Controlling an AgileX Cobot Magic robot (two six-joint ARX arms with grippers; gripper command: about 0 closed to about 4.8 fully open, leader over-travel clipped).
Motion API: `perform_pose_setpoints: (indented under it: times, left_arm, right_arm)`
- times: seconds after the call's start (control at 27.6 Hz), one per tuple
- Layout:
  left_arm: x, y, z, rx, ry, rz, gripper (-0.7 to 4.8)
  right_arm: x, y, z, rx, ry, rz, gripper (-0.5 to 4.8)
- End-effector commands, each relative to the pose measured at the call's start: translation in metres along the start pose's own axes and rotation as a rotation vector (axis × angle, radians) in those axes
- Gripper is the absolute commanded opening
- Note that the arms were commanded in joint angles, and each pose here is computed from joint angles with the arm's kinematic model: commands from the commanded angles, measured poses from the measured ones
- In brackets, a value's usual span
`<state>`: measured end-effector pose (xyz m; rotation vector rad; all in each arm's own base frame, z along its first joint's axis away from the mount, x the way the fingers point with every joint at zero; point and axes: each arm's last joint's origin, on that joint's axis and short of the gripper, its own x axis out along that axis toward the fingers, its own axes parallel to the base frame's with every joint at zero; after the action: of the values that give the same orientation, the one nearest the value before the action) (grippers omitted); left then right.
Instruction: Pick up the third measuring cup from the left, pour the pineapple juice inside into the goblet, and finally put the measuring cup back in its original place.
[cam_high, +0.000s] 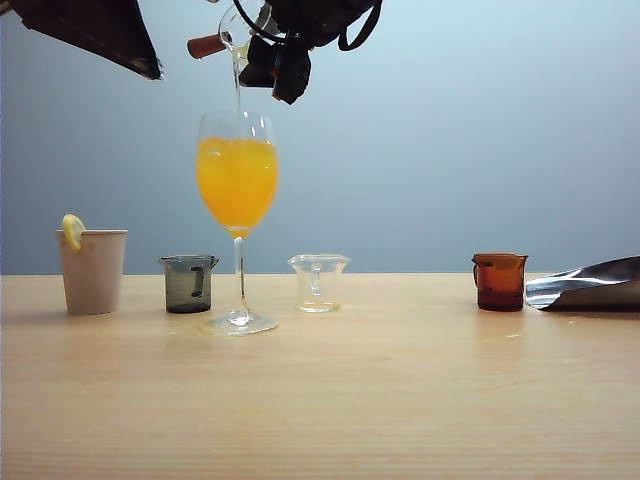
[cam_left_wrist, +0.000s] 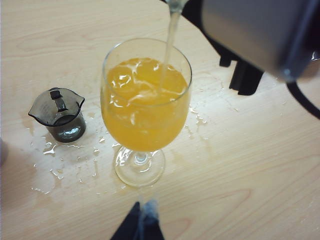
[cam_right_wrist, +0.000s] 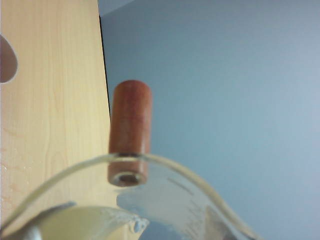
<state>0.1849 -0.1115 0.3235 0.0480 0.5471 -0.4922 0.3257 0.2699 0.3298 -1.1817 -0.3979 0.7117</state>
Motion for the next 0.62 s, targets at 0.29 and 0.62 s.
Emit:
perform_pose_setpoints:
  times: [0.29, 0.62]
  left_arm:
    - [-0.0012, -0.0005, 0.0025, 0.003, -0.018, -0.002, -0.05]
    - [-0.0012, -0.0005, 0.0025, 0.003, -0.018, -0.002, -0.05]
  right_arm:
    - [-0.0003, -0.0066, -0.0012, -0.049, -0.013, -0.046, 1.97]
    - [0.0026, -0.0051, -0.0032, -0.083, -0.023, -0.056, 1.97]
